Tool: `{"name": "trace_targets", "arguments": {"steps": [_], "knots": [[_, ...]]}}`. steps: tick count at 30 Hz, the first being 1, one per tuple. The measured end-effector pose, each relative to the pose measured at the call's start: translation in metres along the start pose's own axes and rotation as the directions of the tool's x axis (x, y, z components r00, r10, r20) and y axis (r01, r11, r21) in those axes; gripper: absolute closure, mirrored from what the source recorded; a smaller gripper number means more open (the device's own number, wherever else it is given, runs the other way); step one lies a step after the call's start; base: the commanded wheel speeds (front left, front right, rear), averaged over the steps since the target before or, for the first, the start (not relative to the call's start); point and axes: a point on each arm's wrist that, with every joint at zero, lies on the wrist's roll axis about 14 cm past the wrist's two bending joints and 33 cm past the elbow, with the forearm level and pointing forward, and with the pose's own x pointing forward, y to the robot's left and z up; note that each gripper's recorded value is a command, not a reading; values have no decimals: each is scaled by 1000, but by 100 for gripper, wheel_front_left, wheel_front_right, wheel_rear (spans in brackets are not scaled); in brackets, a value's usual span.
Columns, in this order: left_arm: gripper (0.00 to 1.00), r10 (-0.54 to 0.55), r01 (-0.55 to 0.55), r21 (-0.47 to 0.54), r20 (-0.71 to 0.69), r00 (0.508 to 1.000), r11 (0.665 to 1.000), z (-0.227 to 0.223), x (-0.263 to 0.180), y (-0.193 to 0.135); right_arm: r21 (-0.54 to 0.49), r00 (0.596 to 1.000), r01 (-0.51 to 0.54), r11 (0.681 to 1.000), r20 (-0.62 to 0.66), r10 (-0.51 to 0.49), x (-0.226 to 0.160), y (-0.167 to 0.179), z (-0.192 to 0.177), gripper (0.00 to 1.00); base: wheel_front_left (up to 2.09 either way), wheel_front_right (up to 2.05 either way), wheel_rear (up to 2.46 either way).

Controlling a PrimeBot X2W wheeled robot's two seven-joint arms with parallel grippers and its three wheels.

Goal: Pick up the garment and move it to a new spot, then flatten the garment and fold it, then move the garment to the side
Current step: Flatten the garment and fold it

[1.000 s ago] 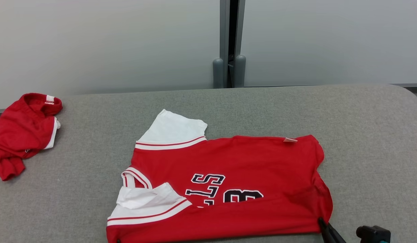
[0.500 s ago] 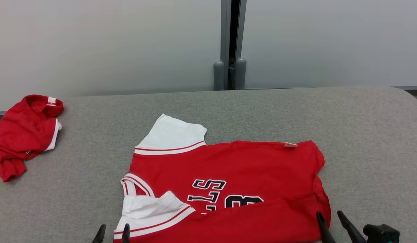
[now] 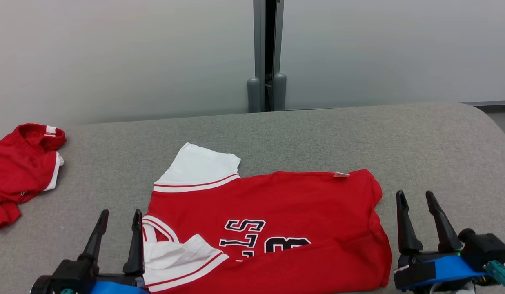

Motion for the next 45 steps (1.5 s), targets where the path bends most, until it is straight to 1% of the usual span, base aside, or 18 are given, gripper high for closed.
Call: {"name": "trace_targets", "arguments": {"steps": [3,5,11,17,20,26,33,37,40,45], "knots": [[0,2,-2,8,37,999,1000,12,9,1,-13,997,-10,1000,73,11,9,6,22,0,0,0,0],[0,6,-7,10,56,998,1000,18,14,2,-22,996,-18,1000,86,19,11,11,26,0,0,0,0],[0,19,-20,11,68,997,1000,22,21,7,-18,997,-41,999,69,42,13,21,19,0,0,0,0],[0,25,-25,17,40,999,1000,13,23,10,-24,998,-31,999,45,32,14,18,11,0,0,0,0],[0,21,-22,15,45,999,1000,15,33,11,-39,999,-31,999,36,33,18,17,9,0,0,0,0],[0,-64,56,89,93,994,995,37,81,4,-95,998,-43,995,41,47,46,8,15,0,0,0,0],[0,-175,162,178,60,983,971,42,150,-14,-144,999,-46,989,16,49,82,-6,14,0,0,0,0],[0,-240,239,202,-16,971,950,27,186,-32,-153,999,-33,988,-4,33,95,-15,6,0,0,0,0],[0,-269,279,227,-76,960,933,13,210,-37,-158,999,-23,987,-29,18,102,-22,-5,0,0,0,0],[0,-289,339,235,-222,931,911,-32,236,-43,-166,997,7,986,-73,-19,108,-38,-25,0,0,0,0]]}}
